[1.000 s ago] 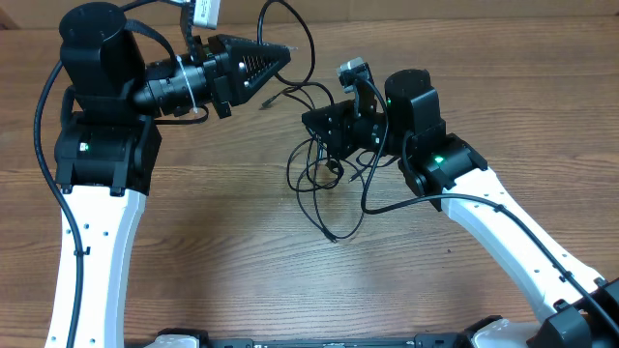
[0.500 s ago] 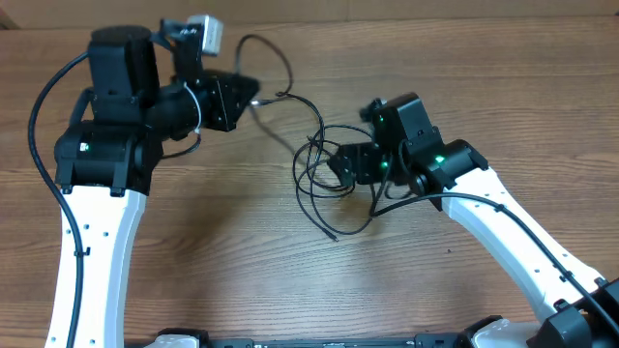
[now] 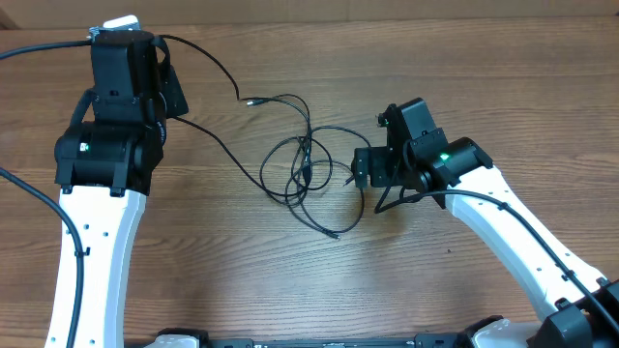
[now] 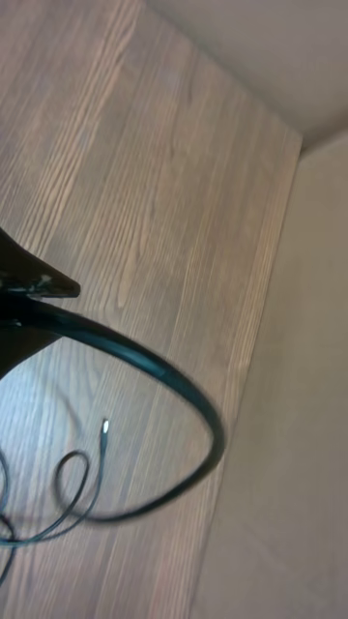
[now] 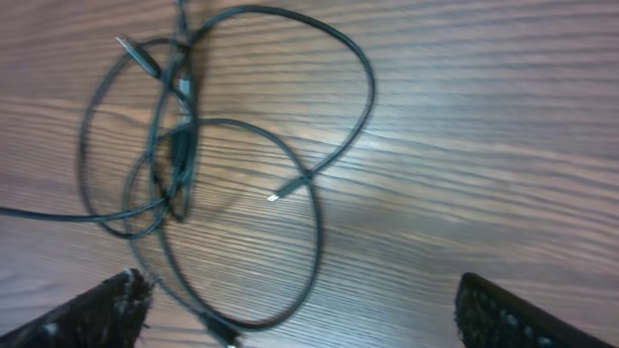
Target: Untangle cables
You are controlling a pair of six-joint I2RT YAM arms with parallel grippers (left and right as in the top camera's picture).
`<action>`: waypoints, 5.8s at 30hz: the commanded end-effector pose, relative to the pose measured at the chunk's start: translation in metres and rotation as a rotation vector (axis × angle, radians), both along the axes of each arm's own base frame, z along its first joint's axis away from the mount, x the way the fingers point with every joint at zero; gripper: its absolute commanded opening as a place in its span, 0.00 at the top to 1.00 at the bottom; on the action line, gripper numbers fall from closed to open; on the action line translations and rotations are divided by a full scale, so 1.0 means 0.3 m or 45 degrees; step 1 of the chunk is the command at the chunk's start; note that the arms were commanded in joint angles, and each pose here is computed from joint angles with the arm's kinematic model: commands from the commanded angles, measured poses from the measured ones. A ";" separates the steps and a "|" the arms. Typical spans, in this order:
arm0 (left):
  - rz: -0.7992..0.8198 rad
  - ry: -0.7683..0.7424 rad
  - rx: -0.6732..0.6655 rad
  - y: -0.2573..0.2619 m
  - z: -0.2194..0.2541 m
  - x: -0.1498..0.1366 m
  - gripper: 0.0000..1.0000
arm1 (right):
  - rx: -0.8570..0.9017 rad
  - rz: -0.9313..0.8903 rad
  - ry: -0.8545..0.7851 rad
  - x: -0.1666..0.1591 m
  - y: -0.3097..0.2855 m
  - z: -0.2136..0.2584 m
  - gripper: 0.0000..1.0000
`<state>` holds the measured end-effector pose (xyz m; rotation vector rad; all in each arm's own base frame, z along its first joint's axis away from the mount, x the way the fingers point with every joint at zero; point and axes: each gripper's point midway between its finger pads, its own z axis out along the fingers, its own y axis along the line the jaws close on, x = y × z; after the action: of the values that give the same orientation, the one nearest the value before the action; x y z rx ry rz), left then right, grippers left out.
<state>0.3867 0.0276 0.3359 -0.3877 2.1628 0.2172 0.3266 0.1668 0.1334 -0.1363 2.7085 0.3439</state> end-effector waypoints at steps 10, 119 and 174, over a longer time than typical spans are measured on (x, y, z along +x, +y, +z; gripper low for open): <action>-0.003 0.096 -0.086 -0.022 -0.045 -0.058 0.96 | 0.228 0.146 0.090 0.003 0.139 -0.044 0.16; 0.438 0.042 -0.575 0.289 -0.106 -0.136 0.96 | 0.547 0.025 -0.842 0.277 -0.316 1.255 0.96; -0.472 0.410 -0.394 -0.319 -0.240 -0.073 0.96 | -0.349 -1.757 -0.094 0.049 -1.538 0.556 0.96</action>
<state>0.3657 -0.0672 0.2671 -0.1512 2.5328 -0.3183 0.3452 -0.2868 0.3014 1.4522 2.1429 -0.4617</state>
